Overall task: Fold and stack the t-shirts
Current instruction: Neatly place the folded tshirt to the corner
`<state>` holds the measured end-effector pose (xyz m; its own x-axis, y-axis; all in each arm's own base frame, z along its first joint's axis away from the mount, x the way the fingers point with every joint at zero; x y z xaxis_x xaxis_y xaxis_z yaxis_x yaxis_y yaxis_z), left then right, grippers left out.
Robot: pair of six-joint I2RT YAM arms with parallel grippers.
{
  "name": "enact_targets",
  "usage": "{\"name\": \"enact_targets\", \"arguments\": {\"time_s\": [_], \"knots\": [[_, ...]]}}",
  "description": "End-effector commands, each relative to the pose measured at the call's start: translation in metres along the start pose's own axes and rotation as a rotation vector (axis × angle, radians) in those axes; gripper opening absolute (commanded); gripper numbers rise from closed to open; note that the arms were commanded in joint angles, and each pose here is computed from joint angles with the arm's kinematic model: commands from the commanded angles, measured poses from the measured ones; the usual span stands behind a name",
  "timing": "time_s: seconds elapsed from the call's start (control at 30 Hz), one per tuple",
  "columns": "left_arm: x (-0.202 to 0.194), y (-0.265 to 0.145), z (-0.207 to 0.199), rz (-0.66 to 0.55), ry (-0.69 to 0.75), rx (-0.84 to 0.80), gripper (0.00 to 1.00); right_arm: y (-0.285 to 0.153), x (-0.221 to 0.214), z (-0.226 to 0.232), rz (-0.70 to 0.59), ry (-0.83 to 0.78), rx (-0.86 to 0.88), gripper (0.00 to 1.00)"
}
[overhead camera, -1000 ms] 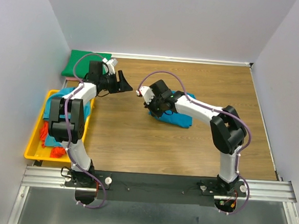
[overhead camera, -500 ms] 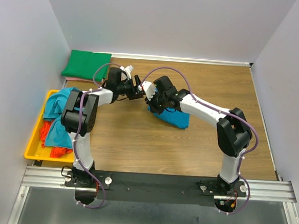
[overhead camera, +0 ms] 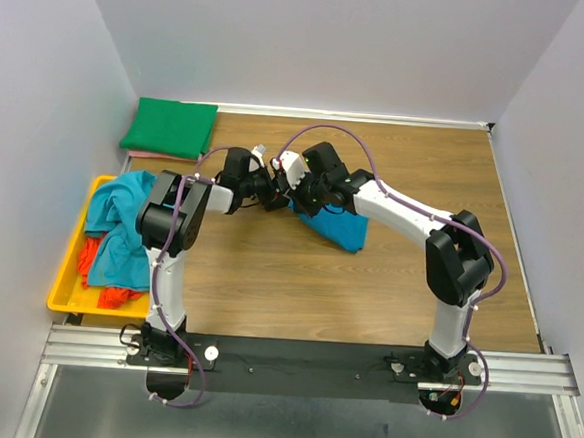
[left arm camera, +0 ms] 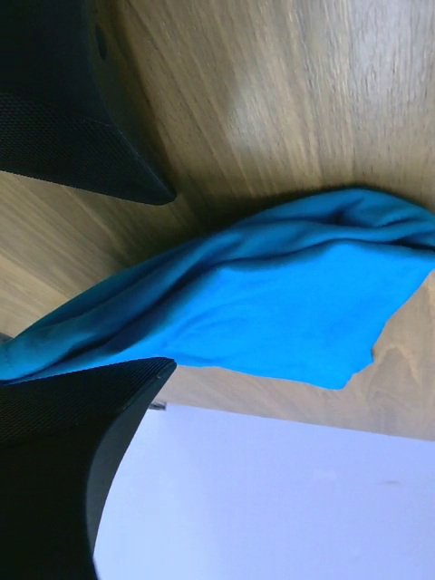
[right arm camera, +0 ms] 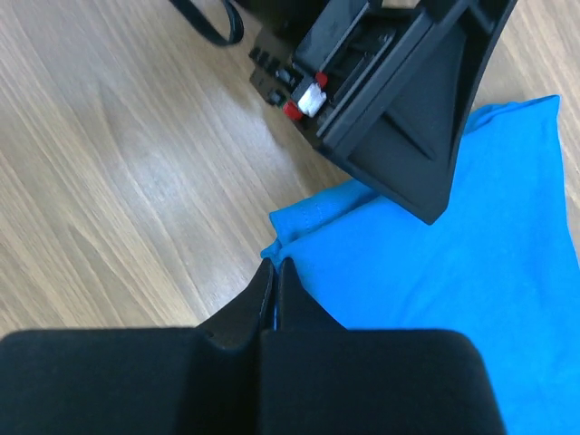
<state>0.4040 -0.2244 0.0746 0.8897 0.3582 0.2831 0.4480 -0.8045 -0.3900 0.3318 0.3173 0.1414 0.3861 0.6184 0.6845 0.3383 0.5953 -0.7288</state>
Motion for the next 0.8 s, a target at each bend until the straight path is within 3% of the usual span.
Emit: {"name": "enact_targets", "arguments": {"time_s": [0.0,0.27,0.77], "knots": [[-0.005,0.009,0.004,-0.038,-0.081,0.03,0.76,-0.003,0.018,0.0,-0.059,0.022,0.015,0.01],[0.002,0.024,-0.002,-0.094,-0.104,0.018,0.7,0.003,0.017,0.002,-0.055,0.072,0.026,0.01],[0.01,0.046,-0.004,-0.142,-0.086,0.036,0.5,0.014,0.022,0.003,-0.064,0.105,0.047,0.01]]}}
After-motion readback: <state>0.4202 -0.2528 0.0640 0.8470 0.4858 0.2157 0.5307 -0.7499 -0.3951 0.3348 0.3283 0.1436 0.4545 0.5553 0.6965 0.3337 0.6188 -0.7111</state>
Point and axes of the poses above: each gripper's point midway between its finger pads, its own y axis out along the fingers, its own z axis along the line the jaws close on, x = y × z, the point moved 5 cm from there along -y, back along the fingers, and after that the axes turned 5 degrees about y, right-handed, at the moved point
